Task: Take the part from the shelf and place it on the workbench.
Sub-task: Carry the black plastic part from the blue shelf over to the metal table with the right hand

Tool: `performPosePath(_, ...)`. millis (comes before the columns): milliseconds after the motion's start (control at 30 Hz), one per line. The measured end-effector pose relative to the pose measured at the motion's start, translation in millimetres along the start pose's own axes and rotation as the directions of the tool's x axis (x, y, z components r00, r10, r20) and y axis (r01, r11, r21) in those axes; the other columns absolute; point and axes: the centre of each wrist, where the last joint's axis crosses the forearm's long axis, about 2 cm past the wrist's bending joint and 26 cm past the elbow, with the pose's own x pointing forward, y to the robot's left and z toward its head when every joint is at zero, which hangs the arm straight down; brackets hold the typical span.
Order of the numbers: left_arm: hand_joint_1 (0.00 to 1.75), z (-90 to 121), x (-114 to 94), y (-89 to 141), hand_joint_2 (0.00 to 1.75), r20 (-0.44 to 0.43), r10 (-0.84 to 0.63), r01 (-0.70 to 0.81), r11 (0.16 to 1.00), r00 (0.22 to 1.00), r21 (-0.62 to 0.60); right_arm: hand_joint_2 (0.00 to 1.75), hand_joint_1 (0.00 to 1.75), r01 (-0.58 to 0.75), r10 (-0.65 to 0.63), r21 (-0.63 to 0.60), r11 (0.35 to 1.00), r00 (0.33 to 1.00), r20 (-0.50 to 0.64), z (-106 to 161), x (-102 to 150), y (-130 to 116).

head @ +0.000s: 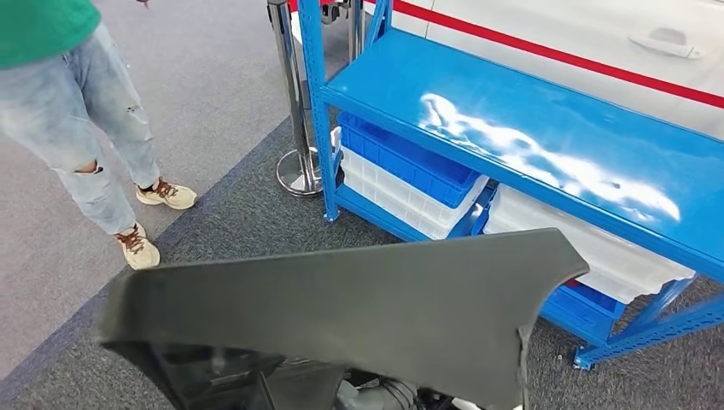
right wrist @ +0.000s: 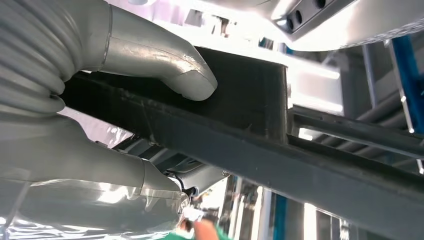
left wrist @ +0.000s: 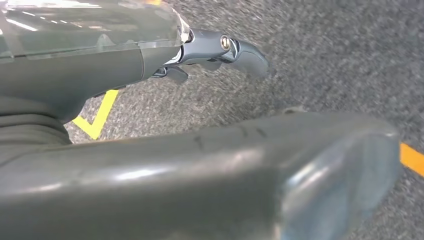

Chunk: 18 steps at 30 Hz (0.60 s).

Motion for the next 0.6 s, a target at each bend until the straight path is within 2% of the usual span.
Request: performPosePath(600,0.00,0,2,-5,0.00,0.000,0.006,-0.006,1.000,1.000,-0.011,1.75,1.61,0.040,-0.039,0.041,0.998,0.999,-0.028,-6,-12,-1)
